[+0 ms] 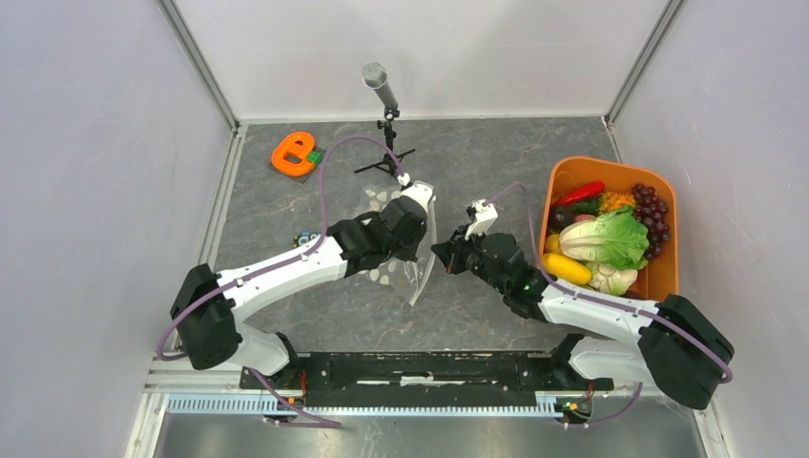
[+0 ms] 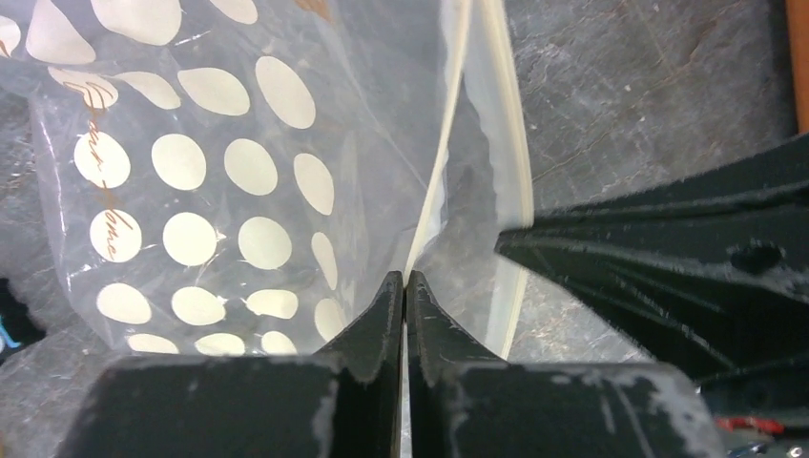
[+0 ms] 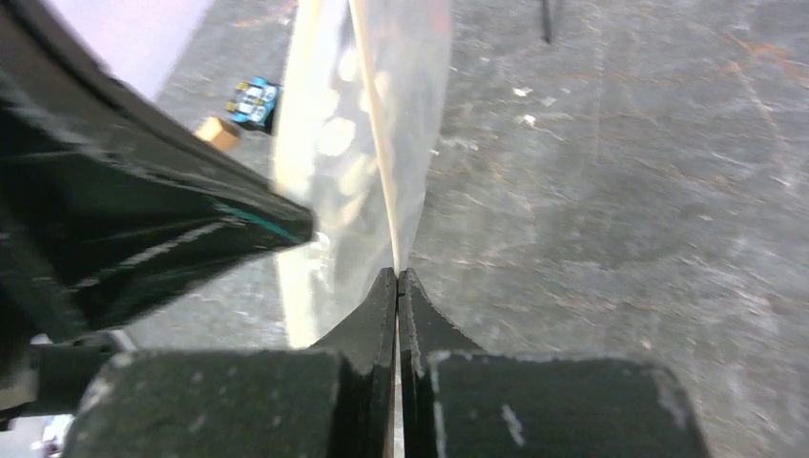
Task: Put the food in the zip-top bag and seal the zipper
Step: Open the zipper of the food storage bag.
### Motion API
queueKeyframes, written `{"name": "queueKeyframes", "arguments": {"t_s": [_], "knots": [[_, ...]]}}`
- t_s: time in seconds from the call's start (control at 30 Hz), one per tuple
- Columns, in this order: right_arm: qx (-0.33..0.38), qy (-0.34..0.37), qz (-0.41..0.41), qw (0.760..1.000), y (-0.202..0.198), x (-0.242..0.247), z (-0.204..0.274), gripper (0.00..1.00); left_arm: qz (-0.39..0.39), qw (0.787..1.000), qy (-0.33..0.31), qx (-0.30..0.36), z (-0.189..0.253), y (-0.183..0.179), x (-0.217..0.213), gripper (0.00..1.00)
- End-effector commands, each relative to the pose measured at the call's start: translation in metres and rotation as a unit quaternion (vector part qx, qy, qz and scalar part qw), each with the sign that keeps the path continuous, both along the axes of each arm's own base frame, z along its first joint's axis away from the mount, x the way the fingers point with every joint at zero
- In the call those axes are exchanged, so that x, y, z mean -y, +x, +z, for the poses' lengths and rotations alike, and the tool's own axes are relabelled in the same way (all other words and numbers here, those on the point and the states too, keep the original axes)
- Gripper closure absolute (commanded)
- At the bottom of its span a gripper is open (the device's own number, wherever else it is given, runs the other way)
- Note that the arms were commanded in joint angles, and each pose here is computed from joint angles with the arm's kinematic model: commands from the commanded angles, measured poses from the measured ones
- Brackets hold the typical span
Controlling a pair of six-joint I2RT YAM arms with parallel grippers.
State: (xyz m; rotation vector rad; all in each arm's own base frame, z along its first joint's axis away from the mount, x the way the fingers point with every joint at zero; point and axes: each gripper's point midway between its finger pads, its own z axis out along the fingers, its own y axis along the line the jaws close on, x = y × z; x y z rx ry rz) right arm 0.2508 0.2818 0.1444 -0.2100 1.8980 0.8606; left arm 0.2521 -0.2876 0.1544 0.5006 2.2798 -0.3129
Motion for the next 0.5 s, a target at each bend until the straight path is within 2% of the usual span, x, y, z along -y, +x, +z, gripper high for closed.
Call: {"name": "queueKeyframes", "arguments": {"t_s": [0.0,0.1,0.3,0.47], "knots": [[0.006,-0.083,-0.054,0.995,0.02,0.022,-0.009,1.0,-0.018,0.999,0.001,0.036,0.035,0.004,0.0,0.98],[-0.007,-0.143,-0.079,0.986,0.028,0.041,-0.025,1.0,-0.019,0.999,-0.007,0.048,0.056,0.002,-0.005,0.98],[-0.023,-0.189,-0.076,0.979,0.035,0.052,-0.035,1.0,-0.008,0.999,0.012,0.051,0.077,0.001,-0.018,0.98],[-0.032,-0.23,-0.062,0.971,0.042,0.055,-0.042,1.0,-0.018,0.999,0.034,0.022,0.073,-0.005,-0.018,0.98]]}}
